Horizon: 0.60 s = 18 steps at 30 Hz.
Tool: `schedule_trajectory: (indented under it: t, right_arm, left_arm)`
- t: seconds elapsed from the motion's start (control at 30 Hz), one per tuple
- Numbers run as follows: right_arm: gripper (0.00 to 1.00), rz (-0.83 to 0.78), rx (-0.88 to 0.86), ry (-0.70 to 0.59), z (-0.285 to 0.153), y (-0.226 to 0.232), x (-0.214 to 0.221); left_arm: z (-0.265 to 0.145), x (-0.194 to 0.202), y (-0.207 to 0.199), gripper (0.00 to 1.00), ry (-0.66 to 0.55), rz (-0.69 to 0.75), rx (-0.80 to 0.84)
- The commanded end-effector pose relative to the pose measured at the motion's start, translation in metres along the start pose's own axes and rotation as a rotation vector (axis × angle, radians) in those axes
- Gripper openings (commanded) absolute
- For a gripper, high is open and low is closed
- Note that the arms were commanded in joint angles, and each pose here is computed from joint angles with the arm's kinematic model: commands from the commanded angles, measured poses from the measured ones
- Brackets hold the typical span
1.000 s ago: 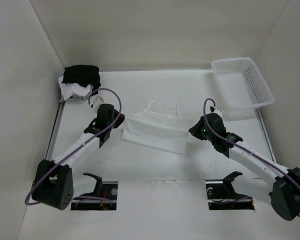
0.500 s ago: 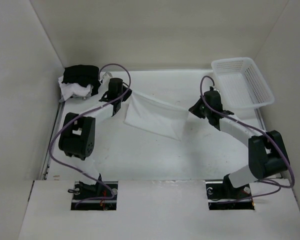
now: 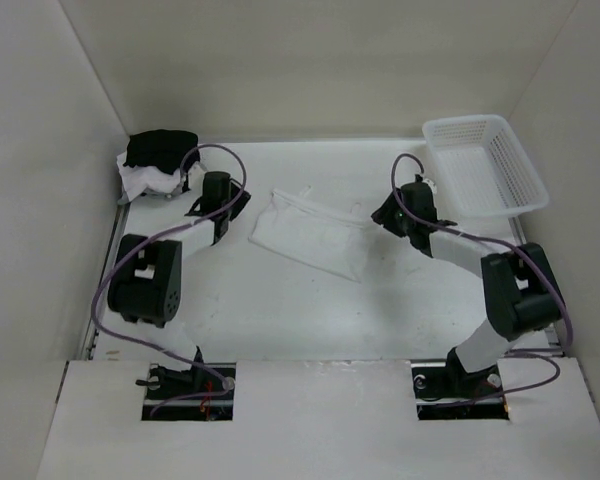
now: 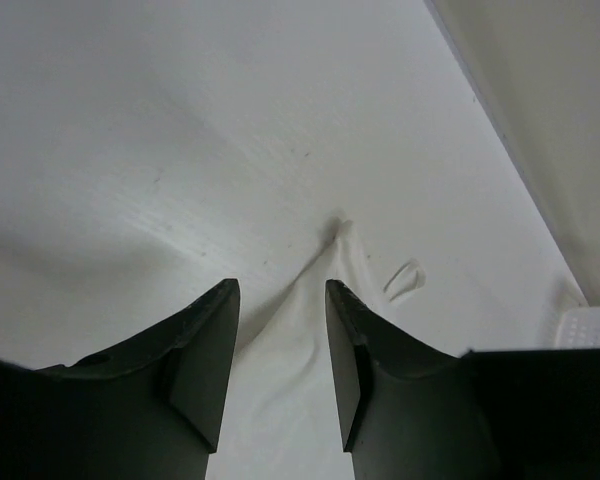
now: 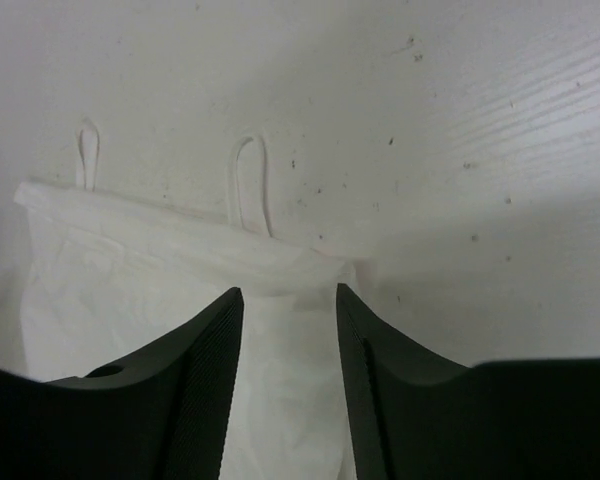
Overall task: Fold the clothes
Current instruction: Fold the tank top
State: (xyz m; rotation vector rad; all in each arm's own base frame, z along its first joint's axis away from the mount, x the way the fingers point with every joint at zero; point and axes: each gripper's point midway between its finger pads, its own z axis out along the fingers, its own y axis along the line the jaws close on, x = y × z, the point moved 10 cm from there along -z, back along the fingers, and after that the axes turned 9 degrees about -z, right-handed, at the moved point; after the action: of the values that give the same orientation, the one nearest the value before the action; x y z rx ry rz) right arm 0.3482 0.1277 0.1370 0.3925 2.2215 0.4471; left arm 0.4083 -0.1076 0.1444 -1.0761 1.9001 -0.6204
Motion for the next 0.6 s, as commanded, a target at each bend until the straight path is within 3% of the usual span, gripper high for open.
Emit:
schedule_trajectory:
  t: [0.0, 0.1, 0.13, 0.23, 0.3, 0.37, 0.43, 0.57]
  right_arm:
    - [0.5, -0.055, -0.021, -0.158, -0.037, 0.013, -0.005]
    - [0.53, -0.076, 0.023, -0.201, -0.063, 0.004, 0.009]
    - [0.49, -0.076, 0.02, -0.204, -0.069, 0.003, 0.014]
    - [0.14, -0.115, -0.08, -0.117, -0.078, 0.017, 0.039]
    - [0.09, -0.154, -0.139, -0.037, -0.083, 0.028, 0.061]
    - [0.15, -0.164, -0.144, 0.007, -0.088, 0.031, 0.082]
    - [0.33, -0.156, -0.12, 0.015, -0.094, 0.028, 0.098]
    - [0.45, -0.161, -0.084, 0.062, -0.096, 0.017, 0.121]
  left_arm:
    - [-0.048, -0.006, 0.012, 0.38, -0.081, 0.008, 0.044]
    - [-0.066, 0.015, 0.046, 0.39, -0.038, 0.041, 0.012]
    - [-0.07, 0.022, 0.055, 0.39, -0.016, 0.058, 0.006]
    - [-0.071, 0.03, 0.071, 0.41, 0.025, 0.066, -0.001]
    - [-0.065, 0.036, 0.078, 0.41, 0.081, 0.077, -0.011]
    - [-0.059, 0.042, 0.083, 0.41, 0.138, 0.075, -0.015]
    - [-0.056, 0.045, 0.087, 0.41, 0.155, 0.069, -0.011]
    - [-0.053, 0.05, 0.091, 0.39, 0.169, 0.074, -0.006]
